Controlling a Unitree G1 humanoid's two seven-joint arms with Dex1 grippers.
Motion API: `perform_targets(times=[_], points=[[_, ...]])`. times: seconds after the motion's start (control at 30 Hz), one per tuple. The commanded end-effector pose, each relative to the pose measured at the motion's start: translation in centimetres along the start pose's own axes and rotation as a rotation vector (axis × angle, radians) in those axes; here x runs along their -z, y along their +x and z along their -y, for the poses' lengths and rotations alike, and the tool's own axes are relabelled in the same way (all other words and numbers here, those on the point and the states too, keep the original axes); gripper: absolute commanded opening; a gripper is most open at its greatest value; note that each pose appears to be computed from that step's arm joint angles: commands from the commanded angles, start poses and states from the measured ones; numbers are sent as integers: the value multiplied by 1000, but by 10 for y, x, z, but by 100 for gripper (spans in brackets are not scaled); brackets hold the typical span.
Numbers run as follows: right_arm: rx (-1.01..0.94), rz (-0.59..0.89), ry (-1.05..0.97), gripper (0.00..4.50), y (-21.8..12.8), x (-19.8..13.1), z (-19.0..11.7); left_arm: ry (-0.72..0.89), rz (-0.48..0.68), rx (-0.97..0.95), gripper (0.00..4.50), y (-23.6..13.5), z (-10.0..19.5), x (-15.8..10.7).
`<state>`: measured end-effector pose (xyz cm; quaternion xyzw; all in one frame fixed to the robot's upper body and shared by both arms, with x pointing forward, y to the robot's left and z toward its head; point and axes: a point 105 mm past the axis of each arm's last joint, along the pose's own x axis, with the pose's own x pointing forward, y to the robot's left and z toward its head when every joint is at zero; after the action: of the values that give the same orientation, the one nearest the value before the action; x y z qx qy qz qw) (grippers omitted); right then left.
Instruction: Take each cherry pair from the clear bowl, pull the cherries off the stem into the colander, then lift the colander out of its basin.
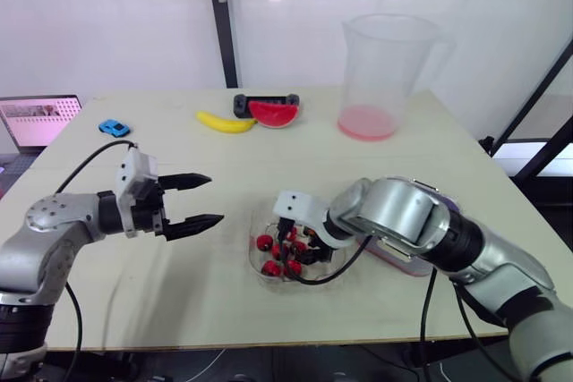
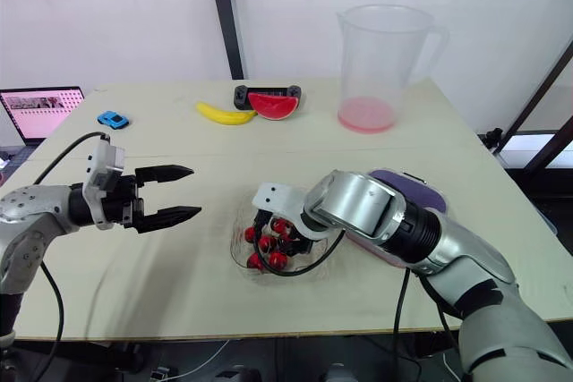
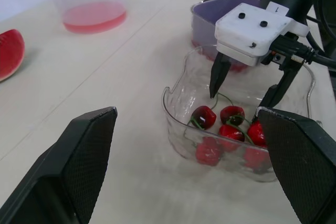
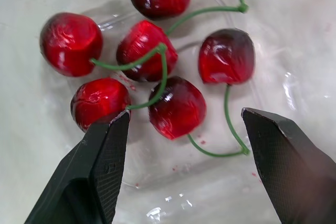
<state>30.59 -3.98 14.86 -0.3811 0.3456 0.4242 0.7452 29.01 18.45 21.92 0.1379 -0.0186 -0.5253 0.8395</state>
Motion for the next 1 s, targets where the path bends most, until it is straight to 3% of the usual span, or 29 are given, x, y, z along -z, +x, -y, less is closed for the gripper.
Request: perform_targets(times=[0.03, 0.23, 0.33, 0.4, 1.0], points=[[24, 8, -21, 367, 0, -3, 4, 48, 12, -11, 450, -2, 0, -10], [20, 0, -21, 367, 1, -1, 5, 47, 10, -17, 450, -1, 0, -9], [16, -1, -18, 283, 1, -1, 4, 48, 10, -19, 450, 0, 0, -9], [14, -1, -22, 193, 0, -1, 3, 46, 11, -19, 450, 0, 0, -8], [20, -8, -35, 193, 4, 2, 3, 42, 18, -11, 450, 3, 1, -7]])
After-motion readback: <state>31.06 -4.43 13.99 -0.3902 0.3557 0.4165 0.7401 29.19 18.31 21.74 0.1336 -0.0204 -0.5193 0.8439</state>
